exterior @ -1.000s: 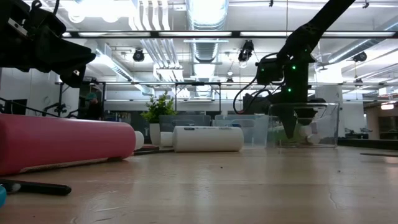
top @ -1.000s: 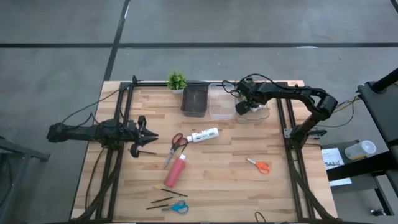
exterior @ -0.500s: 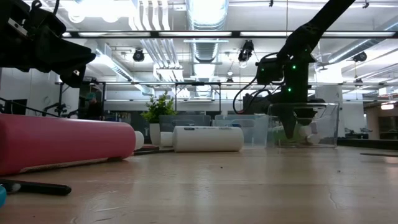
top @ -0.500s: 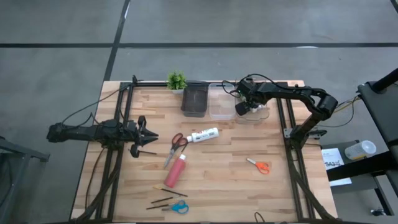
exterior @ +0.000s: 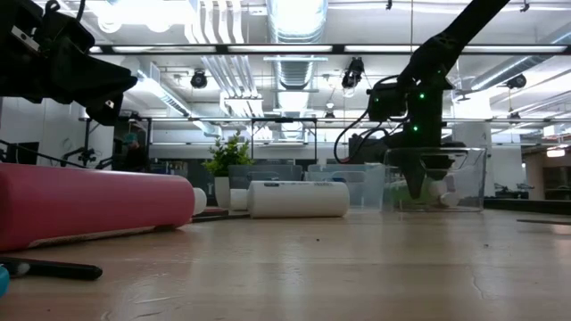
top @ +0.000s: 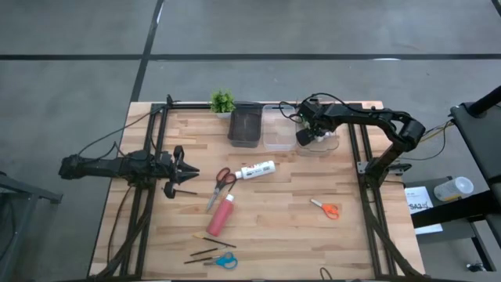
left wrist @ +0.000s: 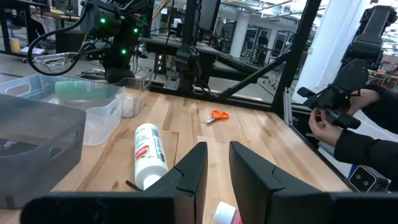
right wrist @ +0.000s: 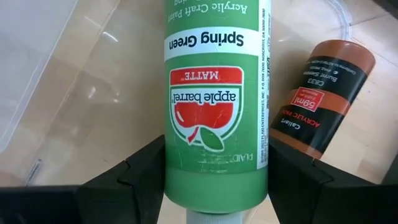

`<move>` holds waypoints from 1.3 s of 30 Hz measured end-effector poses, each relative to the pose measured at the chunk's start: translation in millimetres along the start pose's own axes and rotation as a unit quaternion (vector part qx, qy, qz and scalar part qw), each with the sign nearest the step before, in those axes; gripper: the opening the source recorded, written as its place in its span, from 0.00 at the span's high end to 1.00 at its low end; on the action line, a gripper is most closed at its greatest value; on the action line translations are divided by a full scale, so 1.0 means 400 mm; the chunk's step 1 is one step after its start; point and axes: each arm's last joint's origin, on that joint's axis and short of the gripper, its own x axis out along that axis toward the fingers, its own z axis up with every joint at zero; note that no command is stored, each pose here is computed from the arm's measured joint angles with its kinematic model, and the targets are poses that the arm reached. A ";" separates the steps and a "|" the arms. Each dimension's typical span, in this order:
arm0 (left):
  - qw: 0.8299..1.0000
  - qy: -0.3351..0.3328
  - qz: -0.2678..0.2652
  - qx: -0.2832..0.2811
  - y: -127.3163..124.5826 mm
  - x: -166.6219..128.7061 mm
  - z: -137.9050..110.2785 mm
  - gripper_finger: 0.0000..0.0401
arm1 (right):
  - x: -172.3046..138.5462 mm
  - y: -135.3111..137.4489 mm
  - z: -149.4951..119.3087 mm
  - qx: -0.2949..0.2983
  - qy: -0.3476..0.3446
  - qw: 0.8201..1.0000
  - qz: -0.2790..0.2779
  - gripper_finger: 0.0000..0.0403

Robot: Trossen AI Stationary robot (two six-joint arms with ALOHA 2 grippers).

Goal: Pick & Place Paint Supplies
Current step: Put the green paint bottle into the transparent bin, then put the white paint bottle into the transparent bin

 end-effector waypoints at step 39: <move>1.000 0.000 0.000 0.000 0.000 0.000 0.000 0.81 | -0.117 -0.027 -0.010 0.001 -0.067 0.996 0.060 0.08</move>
